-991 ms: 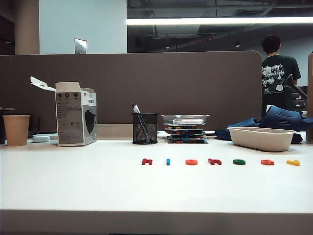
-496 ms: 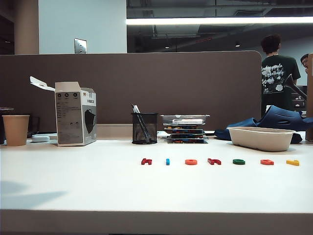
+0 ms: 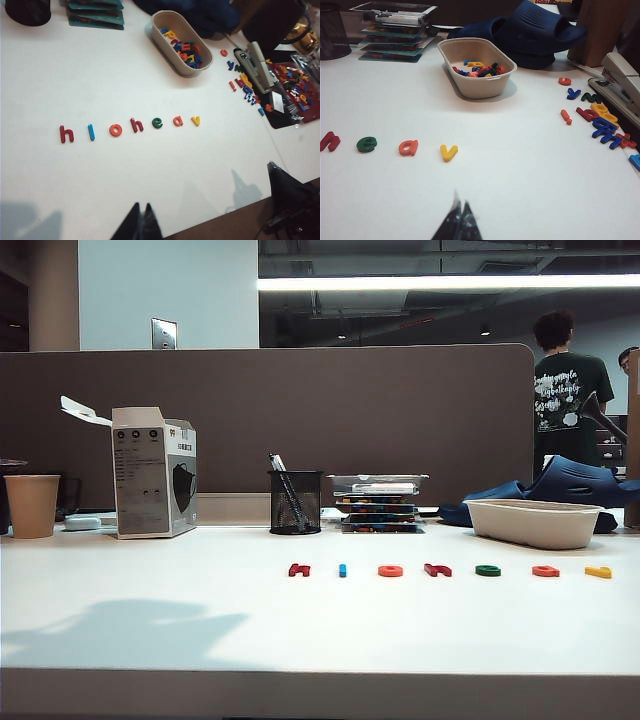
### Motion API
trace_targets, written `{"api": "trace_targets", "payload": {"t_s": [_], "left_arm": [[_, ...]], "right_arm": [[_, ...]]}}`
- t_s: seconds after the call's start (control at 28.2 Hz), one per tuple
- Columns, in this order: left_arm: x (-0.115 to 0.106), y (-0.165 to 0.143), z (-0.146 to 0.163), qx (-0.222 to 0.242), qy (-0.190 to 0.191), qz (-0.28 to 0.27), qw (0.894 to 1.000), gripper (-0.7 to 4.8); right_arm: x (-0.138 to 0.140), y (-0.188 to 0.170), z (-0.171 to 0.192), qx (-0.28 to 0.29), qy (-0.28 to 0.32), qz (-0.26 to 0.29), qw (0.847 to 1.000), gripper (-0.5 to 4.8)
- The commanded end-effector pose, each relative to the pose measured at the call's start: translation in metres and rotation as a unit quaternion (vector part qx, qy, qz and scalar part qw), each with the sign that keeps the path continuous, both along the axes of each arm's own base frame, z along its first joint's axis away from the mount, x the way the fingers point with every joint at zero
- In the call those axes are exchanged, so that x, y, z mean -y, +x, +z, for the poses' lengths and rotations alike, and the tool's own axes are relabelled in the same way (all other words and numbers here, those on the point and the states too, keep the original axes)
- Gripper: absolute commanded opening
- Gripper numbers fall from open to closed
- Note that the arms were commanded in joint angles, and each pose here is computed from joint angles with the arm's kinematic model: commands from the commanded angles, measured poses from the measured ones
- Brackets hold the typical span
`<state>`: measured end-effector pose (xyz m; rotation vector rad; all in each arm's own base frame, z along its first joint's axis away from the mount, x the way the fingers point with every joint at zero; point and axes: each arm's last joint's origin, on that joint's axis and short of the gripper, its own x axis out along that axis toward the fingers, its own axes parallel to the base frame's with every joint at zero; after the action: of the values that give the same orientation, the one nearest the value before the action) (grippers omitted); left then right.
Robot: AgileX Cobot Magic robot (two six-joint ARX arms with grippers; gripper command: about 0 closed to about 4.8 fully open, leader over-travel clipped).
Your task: Select the appropriate letters from the row of letter magnets placed on the table to arrange into the word "love".
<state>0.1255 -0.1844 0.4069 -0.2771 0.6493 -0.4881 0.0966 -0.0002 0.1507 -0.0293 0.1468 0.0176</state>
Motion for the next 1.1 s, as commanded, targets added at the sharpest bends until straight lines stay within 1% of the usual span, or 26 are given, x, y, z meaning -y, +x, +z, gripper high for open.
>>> {"api": "trace_targets", "payload": {"t_s": [0.04, 0.14, 0.35, 0.53, 0.67, 0.81, 0.96, 1.03, 1.1], "left_arm": [[0.0, 0.001, 0.002, 0.018, 0.001, 0.027, 0.999, -0.05], [0.0, 0.002, 0.005, 0.034, -0.002, 0.038, 0.999, -0.05], [0.0, 0.002, 0.004, 0.033, -0.001, 0.038, 0.999, -0.05], [0.0, 0.002, 0.004, 0.027, -0.006, 0.029, 0.999, -0.05], [0.001, 0.0, 0.003, 0.007, -0.011, -0.005, 1.0, -0.05], [0.001, -0.003, 0.0, -0.018, -0.01, -0.035, 0.999, -0.05], [-0.002, -0.004, -0.004, -0.057, -0.011, -0.013, 0.998, -0.05], [-0.004, -0.006, -0.008, -0.077, -0.001, -0.002, 0.997, -0.05], [-0.006, -0.006, -0.01, -0.082, 0.012, 0.006, 0.997, -0.05]], "right_arm": [[0.0, 0.0, 0.0, 0.006, -0.001, -0.002, 1.0, -0.05], [0.0, 0.0, 0.0, 0.006, -0.001, -0.002, 1.0, -0.05], [0.0, -0.001, 0.007, 0.021, 0.004, -0.002, 1.0, -0.05], [0.0, -0.007, 0.035, 0.058, 0.013, -0.002, 0.998, -0.05], [0.0, -0.015, 0.06, 0.075, 0.013, -0.005, 0.997, -0.05], [0.001, -0.023, 0.08, 0.05, 0.011, -0.023, 0.998, -0.05], [0.001, -0.025, 0.098, 0.019, 0.01, -0.024, 0.999, -0.05], [0.001, -0.023, 0.109, 0.003, 0.01, -0.024, 1.0, -0.05], [0.001, -0.018, 0.125, -0.007, 0.01, -0.024, 1.0, -0.05]]}}
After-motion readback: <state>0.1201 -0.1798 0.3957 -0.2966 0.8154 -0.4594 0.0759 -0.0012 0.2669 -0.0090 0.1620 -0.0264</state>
